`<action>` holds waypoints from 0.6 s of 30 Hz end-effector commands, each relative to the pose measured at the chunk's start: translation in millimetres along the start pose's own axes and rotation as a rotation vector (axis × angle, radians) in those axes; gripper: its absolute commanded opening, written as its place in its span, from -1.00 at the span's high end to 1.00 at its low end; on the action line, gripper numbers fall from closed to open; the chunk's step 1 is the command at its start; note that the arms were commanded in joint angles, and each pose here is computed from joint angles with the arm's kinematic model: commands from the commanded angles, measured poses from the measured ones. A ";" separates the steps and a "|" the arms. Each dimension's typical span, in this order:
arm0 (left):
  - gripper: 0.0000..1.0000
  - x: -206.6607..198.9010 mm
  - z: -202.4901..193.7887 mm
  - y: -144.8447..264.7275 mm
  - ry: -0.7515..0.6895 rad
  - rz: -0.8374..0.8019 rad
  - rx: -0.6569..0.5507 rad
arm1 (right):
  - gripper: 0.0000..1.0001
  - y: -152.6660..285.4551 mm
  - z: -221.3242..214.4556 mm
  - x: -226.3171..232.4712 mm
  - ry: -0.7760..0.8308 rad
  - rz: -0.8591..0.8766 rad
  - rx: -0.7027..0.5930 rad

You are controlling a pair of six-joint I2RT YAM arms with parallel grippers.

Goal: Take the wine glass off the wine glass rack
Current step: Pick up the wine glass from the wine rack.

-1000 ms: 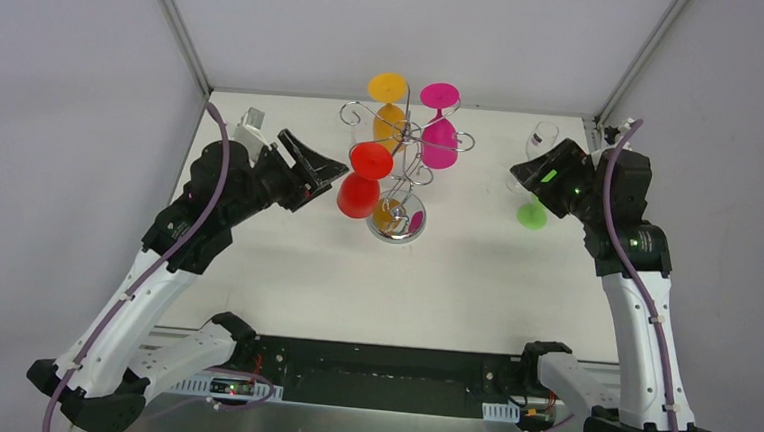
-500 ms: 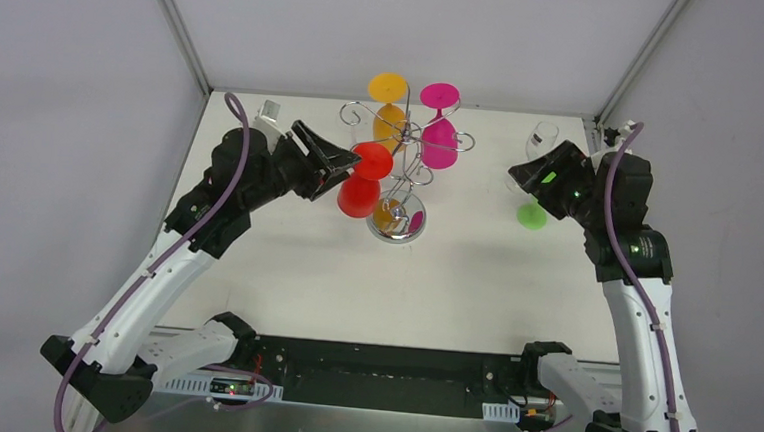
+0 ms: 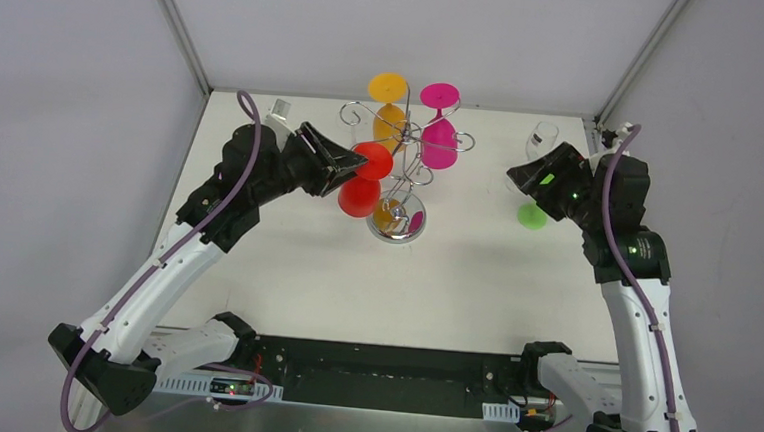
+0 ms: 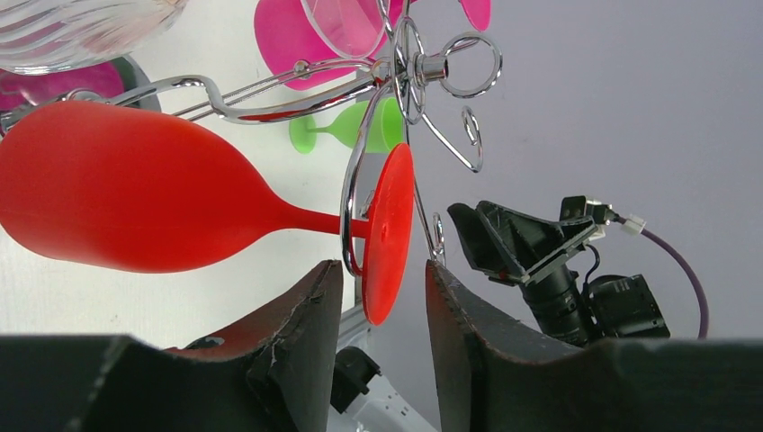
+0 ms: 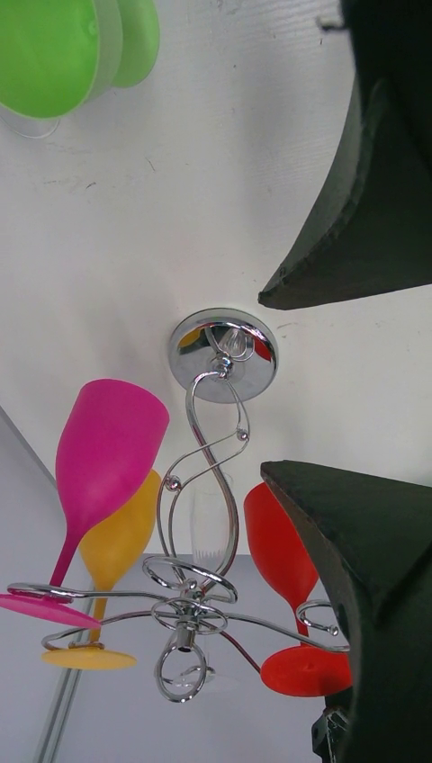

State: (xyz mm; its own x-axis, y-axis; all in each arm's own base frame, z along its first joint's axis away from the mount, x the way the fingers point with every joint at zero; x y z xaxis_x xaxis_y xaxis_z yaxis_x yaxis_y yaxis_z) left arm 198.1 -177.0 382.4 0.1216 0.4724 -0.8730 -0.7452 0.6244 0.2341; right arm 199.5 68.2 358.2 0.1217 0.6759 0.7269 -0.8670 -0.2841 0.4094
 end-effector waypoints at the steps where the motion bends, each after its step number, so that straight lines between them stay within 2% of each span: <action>1: 0.24 -9.4 0.3 1.3 0.002 -0.071 -0.002 | -0.31 3.4 2.4 7.8 0.004 0.053 -0.023; 18: 0.46 -17.1 0.9 4.7 0.004 -0.110 0.013 | -0.31 1.9 0.8 8.2 0.010 0.056 -0.013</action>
State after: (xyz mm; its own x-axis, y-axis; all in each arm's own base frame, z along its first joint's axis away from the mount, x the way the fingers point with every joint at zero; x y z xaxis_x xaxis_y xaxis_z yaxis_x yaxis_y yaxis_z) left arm 197.9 -178.7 380.8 0.1294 0.4623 -0.8773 -0.7341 0.6393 0.2286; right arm 199.9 70.0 355.3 0.1191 0.6772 0.7261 -0.8631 -0.2908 0.4128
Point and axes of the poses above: each gripper's point midway between its finger pads, its own y axis back along the fingers, its own x axis along the line the jaws close on, z = x × y, the point moved 9 cm from there along y, back along the fingers, and after that the axes turned 8 degrees about -y, right-handed, at the moved point
